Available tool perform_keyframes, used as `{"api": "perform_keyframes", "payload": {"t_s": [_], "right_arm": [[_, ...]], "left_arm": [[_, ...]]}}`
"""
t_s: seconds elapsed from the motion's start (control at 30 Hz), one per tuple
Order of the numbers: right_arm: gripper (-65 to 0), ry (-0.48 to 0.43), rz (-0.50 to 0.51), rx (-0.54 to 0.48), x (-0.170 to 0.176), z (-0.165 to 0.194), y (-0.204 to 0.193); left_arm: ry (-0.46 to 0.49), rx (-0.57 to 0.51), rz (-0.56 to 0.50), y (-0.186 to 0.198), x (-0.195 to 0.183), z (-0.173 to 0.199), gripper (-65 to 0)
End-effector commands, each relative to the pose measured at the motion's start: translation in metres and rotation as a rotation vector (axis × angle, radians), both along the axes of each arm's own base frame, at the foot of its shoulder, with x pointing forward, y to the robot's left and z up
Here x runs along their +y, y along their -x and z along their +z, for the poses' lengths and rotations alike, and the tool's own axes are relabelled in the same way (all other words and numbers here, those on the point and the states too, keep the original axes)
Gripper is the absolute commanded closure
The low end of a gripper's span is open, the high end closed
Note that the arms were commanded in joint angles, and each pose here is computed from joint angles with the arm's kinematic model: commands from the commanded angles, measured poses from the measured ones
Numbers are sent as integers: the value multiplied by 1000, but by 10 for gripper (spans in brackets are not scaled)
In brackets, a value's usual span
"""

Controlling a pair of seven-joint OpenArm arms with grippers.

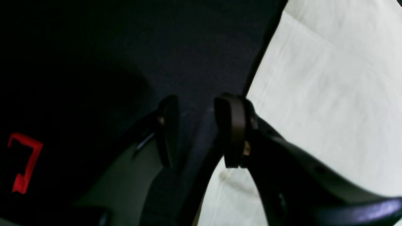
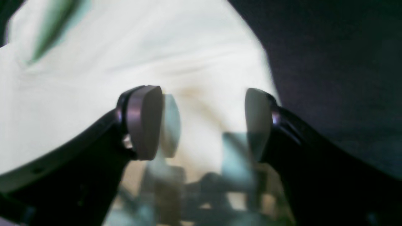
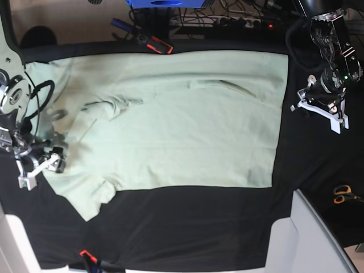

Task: Fold the T-shirt properly
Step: 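Move both grippers along the shirt's sides toward the hem, then lower both grippers onto the hem corners of the mint shirt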

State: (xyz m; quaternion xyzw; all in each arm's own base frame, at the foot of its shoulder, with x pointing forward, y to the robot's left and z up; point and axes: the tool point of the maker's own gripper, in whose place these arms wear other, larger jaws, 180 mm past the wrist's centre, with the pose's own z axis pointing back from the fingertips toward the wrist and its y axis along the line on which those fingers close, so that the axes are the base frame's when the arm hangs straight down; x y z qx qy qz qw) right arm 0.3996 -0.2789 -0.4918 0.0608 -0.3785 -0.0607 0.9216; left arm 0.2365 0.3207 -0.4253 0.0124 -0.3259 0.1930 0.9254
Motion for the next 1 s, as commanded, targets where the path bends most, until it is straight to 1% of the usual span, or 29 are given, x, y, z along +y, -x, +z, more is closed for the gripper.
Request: {"api": "perform_keyframes", "payload": {"t_s": [0.0, 0.07, 0.23, 0.3, 0.4, 0.5, 0.63, 0.73, 0.77, 0.8, 0.97], "right_arm": [[-438, 50, -38, -58, -24, 21, -17], [-469, 76, -57, -57, -43, 26, -14], [-469, 95, -71, -52, -58, 29, -10], [-469, 96, -74, -30, -62, 26, -5], [-469, 76, -56, -5, -54, 21, -1], [-469, 22, -7, -7, -27, 15, -5], [-467, -4, 13, 4, -9, 7, -2], [-461, -11, 18, 5, -4, 5, -2], [-445, -11, 18, 11, -4, 3, 1], [-409, -12, 19, 13, -3, 2, 3], [-167, -11, 18, 10, -4, 1, 3]], "left_arm": [[-23, -43, -5, -9, 7, 13, -233], [-23, -43, -5, -9, 7, 13, -233], [-22, -43, -4, -9, 6, 13, -233], [-21, -42, -4, -9, 6, 12, -233], [-22, -43, -4, -9, 6, 13, -233], [-21, -42, -5, -9, 6, 12, -233], [-24, -23, -5, -1, 7, 9, -233], [-32, -18, -7, 0, 11, 9, -233], [-32, -16, -6, 0, 11, 9, -233], [-32, -16, -6, 0, 11, 9, -233], [-30, -23, -6, -3, 11, 10, -233]]}}
